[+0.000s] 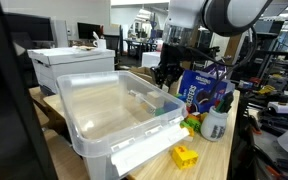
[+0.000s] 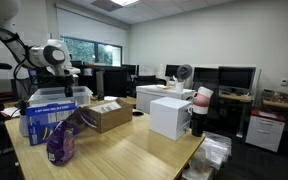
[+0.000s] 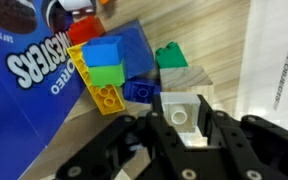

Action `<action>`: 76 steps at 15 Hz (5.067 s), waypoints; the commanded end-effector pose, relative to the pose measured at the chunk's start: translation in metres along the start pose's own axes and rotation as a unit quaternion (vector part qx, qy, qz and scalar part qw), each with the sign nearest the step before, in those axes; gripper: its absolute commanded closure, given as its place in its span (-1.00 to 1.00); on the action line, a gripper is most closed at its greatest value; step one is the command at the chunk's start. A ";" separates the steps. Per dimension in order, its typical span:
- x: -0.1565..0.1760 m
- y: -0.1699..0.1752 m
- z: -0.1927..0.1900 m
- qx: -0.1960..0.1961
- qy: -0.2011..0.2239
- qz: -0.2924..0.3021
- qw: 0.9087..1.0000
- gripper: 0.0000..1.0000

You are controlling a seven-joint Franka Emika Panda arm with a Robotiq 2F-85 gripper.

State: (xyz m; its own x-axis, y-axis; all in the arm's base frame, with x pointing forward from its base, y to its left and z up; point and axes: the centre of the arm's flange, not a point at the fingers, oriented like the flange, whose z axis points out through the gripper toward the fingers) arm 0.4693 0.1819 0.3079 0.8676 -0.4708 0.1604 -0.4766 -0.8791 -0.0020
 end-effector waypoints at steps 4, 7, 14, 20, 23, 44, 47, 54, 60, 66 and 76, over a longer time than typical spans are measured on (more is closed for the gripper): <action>-0.002 0.000 0.000 0.020 0.011 -0.001 1.000 0.80; -0.003 -0.002 0.001 0.022 0.012 -0.004 1.000 0.80; -0.005 -0.007 0.013 0.022 0.001 -0.013 1.000 0.80; -0.006 -0.011 0.017 0.015 0.007 -0.008 1.000 0.80; -0.006 -0.012 0.016 0.017 0.006 -0.010 1.000 0.80; -0.025 -0.027 -0.052 0.038 0.073 -0.018 0.996 -1.00; -0.030 -0.032 -0.072 0.050 0.099 -0.024 0.994 -1.00; -0.034 -0.045 -0.080 0.099 0.073 -0.042 0.991 -1.00; -0.041 -0.057 -0.068 0.110 0.032 -0.072 0.991 -0.94; -0.048 -0.064 -0.056 0.109 -0.005 -0.114 0.987 -0.24; -0.052 -0.066 -0.044 0.089 -0.038 -0.162 0.982 0.80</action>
State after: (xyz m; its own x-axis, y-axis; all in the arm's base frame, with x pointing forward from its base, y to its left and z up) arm 0.4467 0.2690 0.3426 0.9715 -0.1976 0.1312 -0.1767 -0.9719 -0.1556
